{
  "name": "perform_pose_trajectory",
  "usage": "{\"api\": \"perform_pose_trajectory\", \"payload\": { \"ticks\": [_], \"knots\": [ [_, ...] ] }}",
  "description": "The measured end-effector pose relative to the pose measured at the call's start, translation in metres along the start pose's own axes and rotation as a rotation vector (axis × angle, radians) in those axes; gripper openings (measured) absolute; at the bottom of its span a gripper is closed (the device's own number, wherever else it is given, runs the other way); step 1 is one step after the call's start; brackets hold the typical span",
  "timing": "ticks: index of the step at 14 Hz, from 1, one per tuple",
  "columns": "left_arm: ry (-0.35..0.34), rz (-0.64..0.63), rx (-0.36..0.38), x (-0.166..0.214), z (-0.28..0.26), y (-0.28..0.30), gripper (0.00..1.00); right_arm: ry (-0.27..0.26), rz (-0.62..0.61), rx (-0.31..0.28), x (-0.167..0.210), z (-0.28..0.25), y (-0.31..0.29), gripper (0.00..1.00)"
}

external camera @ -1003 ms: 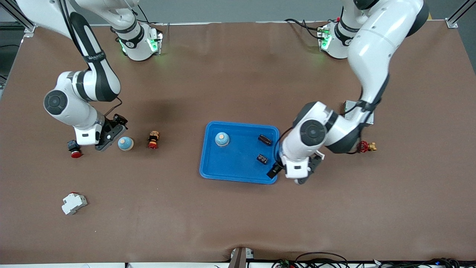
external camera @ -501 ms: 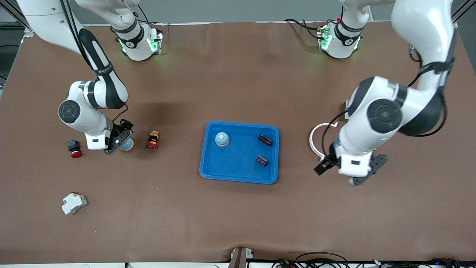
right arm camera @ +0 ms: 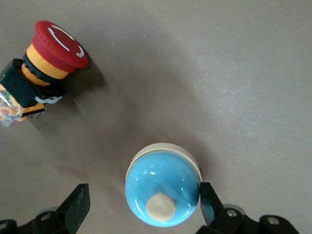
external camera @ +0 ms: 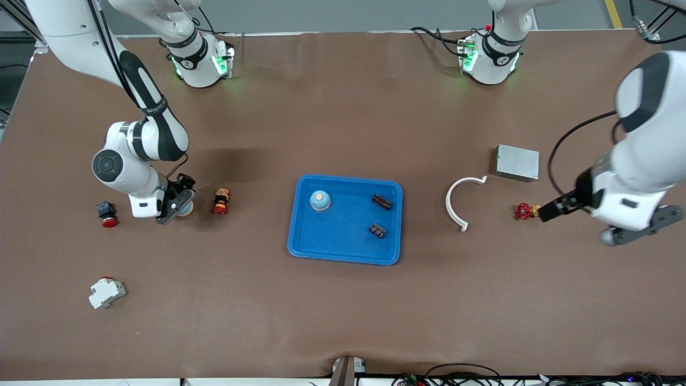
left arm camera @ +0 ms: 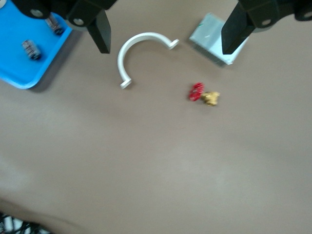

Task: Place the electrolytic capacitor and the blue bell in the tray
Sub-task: 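Grasp the second blue bell with the right gripper while the left gripper withdraws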

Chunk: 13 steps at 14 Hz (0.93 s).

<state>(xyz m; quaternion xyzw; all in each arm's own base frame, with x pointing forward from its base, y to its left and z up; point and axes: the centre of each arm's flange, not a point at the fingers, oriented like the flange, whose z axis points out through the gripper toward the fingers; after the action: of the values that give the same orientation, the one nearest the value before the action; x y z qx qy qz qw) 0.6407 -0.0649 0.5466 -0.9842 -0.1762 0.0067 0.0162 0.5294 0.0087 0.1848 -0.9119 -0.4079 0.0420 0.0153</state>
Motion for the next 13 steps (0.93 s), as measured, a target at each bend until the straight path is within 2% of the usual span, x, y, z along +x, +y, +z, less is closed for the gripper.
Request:
{"api": "perform_pose_trajectory", "payload": {
  "ticks": [2, 4, 5, 7, 13],
  "knots": [
    [-0.009, 0.011, 0.015, -0.006, -0.014, -0.014, 1.00, 0.002, 0.000, -0.003, 0.000, 0.002, 0.001, 1.00],
    [0.009, 0.042, 0.018, -0.012, -0.029, -0.017, 1.00, 0.001, -0.010, -0.002, 0.000, 0.005, 0.001, 0.99],
    [0.023, 0.054, 0.018, -0.016, -0.037, -0.017, 1.00, 0.000, -0.027, -0.002, 0.000, 0.005, 0.001, 0.91],
    [0.035, 0.079, 0.026, -0.024, -0.051, -0.020, 1.00, 0.007, -0.045, -0.010, 0.000, 0.001, 0.004, 0.67],
    [0.040, 0.184, 0.054, -0.027, -0.076, -0.062, 1.00, 0.008, -0.055, -0.009, 0.004, -0.003, 0.007, 0.64]
  ]
}}
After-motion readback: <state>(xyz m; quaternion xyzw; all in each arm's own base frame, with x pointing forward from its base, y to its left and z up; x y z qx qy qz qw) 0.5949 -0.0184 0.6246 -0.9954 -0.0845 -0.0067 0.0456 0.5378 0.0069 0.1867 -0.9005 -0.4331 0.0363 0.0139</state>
